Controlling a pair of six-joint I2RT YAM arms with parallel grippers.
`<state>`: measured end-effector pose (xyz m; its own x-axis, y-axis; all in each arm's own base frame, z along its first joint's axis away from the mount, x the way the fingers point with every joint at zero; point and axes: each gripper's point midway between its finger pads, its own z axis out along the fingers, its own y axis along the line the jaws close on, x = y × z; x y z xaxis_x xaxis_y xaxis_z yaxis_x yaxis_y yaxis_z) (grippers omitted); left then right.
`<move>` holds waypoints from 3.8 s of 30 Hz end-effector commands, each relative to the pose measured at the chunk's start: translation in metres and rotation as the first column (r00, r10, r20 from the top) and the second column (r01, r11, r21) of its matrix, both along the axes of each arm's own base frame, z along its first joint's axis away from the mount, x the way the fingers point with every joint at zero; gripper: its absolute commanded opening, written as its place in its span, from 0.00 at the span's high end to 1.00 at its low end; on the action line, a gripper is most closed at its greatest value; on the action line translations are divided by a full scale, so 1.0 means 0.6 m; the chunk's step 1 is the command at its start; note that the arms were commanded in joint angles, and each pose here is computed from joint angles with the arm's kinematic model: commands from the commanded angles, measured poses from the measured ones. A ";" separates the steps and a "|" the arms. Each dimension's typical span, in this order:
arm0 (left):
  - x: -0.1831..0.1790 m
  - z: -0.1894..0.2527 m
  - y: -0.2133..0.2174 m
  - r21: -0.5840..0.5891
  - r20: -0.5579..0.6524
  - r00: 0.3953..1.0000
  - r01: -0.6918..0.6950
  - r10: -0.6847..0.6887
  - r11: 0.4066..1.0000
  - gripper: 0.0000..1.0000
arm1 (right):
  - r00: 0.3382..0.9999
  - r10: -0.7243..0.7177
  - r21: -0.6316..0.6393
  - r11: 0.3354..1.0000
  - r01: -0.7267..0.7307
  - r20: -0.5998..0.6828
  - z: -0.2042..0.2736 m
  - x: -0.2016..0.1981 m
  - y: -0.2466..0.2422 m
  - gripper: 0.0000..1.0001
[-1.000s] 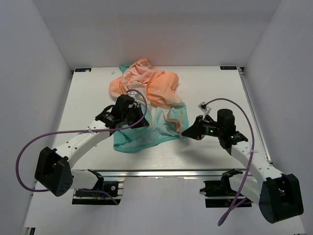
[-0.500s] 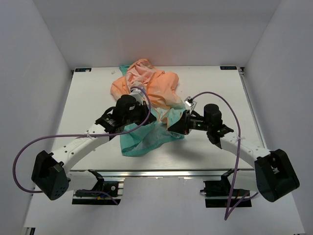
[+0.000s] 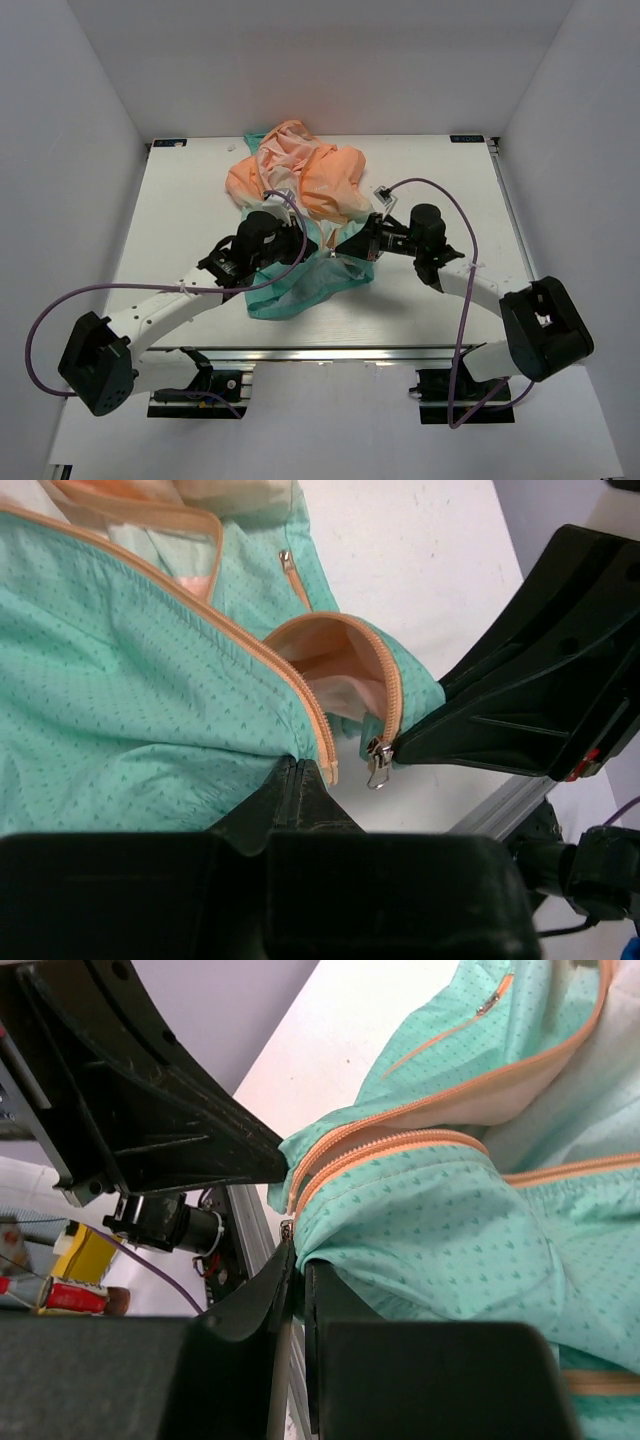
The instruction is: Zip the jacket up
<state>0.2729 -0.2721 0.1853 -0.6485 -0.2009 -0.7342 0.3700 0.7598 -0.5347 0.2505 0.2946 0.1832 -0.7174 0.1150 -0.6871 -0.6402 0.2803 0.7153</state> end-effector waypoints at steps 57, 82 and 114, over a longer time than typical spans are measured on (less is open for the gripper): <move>0.019 0.052 0.011 -0.070 0.142 0.987 -0.065 0.074 0.995 1.00 | 0.997 0.048 0.092 0.994 -0.054 0.066 0.069 0.040 0.054 1.00; -0.041 0.041 -0.014 -0.019 0.212 0.959 0.197 -0.188 0.980 1.00 | 0.999 0.034 0.059 0.998 -0.036 0.034 0.066 0.054 0.057 1.00; -0.168 -0.046 -0.054 -0.011 0.030 0.887 0.462 -0.461 0.887 1.00 | 0.981 -0.179 0.118 0.978 0.171 0.068 0.136 0.102 0.021 1.00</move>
<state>0.2360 -0.2895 0.1977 -0.5006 -0.0687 -0.8629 0.6581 0.6174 -0.4310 0.2608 0.3186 0.2079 -0.7976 0.0900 -0.5964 -0.5589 0.2614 0.7869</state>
